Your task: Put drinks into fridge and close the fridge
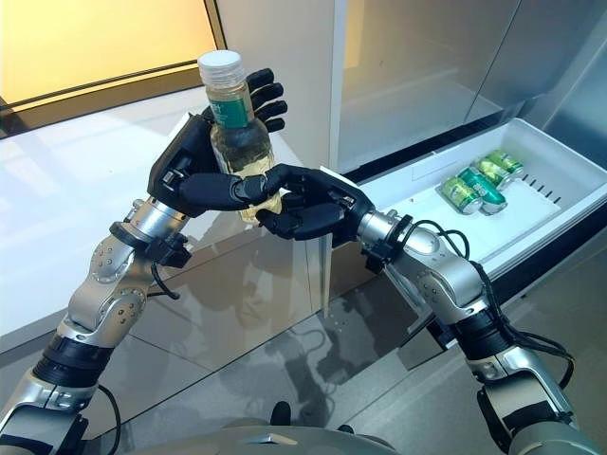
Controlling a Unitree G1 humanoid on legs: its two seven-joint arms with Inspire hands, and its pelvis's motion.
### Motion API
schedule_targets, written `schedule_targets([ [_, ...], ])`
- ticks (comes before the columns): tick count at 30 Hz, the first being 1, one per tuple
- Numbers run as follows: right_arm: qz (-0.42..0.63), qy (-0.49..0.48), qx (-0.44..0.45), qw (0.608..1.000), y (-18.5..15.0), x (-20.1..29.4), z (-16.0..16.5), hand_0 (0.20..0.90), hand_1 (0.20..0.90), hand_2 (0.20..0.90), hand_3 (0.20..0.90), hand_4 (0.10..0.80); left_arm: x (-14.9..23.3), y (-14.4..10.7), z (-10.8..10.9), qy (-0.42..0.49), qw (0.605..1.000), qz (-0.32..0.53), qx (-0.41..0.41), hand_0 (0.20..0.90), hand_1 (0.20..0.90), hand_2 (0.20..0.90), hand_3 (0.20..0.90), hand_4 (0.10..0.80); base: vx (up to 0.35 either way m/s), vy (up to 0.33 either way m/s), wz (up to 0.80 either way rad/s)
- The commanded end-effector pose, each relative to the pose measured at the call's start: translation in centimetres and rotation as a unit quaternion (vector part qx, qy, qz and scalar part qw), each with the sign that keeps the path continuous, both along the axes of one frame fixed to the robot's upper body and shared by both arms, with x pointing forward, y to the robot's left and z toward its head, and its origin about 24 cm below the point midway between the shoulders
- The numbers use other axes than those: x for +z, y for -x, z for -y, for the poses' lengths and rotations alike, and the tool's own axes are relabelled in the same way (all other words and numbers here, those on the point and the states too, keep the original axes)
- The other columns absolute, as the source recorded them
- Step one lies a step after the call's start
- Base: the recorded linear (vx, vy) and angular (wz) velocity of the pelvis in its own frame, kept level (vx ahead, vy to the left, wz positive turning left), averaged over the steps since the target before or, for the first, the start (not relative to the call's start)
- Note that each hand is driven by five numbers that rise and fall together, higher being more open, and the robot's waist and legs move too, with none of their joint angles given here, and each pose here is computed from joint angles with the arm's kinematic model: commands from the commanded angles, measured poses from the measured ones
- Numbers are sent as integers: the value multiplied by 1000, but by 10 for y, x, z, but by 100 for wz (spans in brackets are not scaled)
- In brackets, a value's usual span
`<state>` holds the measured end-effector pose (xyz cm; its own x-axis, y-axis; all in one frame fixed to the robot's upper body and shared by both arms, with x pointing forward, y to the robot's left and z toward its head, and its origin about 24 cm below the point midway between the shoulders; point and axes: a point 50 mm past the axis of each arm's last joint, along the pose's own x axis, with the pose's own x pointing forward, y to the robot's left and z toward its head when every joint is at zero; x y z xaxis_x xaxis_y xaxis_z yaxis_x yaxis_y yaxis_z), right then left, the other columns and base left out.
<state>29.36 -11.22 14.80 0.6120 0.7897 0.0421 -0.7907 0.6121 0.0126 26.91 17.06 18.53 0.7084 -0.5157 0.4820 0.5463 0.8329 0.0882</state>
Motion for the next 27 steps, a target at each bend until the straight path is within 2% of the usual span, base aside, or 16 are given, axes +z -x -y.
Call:
schedule_targets([
  [1, 159, -99, 67, 980, 4, 81, -22, 300, 300, 300, 200, 100, 54, 7, -11, 26, 989, 143, 36, 900, 900, 900, 900, 800, 0, 0, 0],
  [19, 213, -95, 31, 972, 9, 98, 9, 300, 300, 300, 200, 100, 38, 16, -68, -37, 972, 126, 195, 900, 900, 900, 900, 800, 0, 0, 0],
  [27, 239, -103, 20, 965, 15, 107, 18, 300, 300, 300, 200, 100, 40, 22, -84, -24, 966, 129, 222, 900, 900, 900, 900, 800, 0, 0, 0],
])
